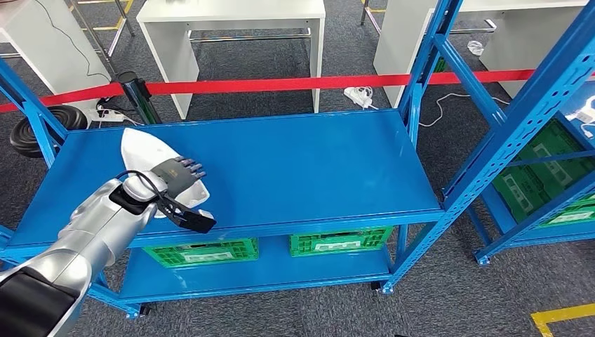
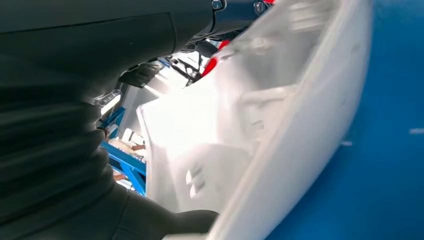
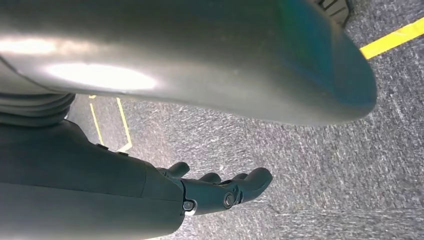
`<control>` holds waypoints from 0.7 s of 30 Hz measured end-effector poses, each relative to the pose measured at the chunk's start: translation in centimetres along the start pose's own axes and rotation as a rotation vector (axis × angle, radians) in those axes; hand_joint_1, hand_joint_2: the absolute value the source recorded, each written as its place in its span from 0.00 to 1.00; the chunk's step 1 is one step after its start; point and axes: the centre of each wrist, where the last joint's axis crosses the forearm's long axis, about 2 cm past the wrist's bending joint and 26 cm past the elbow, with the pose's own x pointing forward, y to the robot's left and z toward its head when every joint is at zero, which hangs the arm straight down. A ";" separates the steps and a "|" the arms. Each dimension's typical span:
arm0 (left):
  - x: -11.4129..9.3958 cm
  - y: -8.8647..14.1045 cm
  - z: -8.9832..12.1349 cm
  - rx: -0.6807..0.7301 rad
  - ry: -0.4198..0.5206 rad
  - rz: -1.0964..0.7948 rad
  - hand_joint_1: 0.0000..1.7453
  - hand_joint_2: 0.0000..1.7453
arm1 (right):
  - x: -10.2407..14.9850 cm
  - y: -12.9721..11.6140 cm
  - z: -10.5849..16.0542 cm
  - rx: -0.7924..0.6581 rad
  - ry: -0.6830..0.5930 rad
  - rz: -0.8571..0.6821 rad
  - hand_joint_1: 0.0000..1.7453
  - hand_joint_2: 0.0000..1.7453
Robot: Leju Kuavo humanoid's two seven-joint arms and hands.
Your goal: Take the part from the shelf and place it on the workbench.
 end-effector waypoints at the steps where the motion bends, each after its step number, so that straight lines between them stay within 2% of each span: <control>1: 0.0 0.0 0.0 -0.012 -0.003 -0.001 0.06 1.00 | 0.0 0.0 0.0 -0.001 -0.003 -0.002 0.00 0.00; 4: 0.1 0.0 0.0 -0.046 -0.007 -0.009 0.81 1.00 | 0.0 0.0 0.0 -0.005 -0.015 -0.010 0.00 0.00; 5: 0.2 0.0 -0.1 -0.056 -0.008 -0.011 1.00 1.00 | 0.0 0.0 0.0 -0.005 -0.019 -0.012 0.00 0.00; 21: 0.0 0.5 0.0 -0.069 -0.012 -0.019 1.00 1.00 | -0.1 0.0 0.0 -0.012 -0.041 -0.022 0.00 0.00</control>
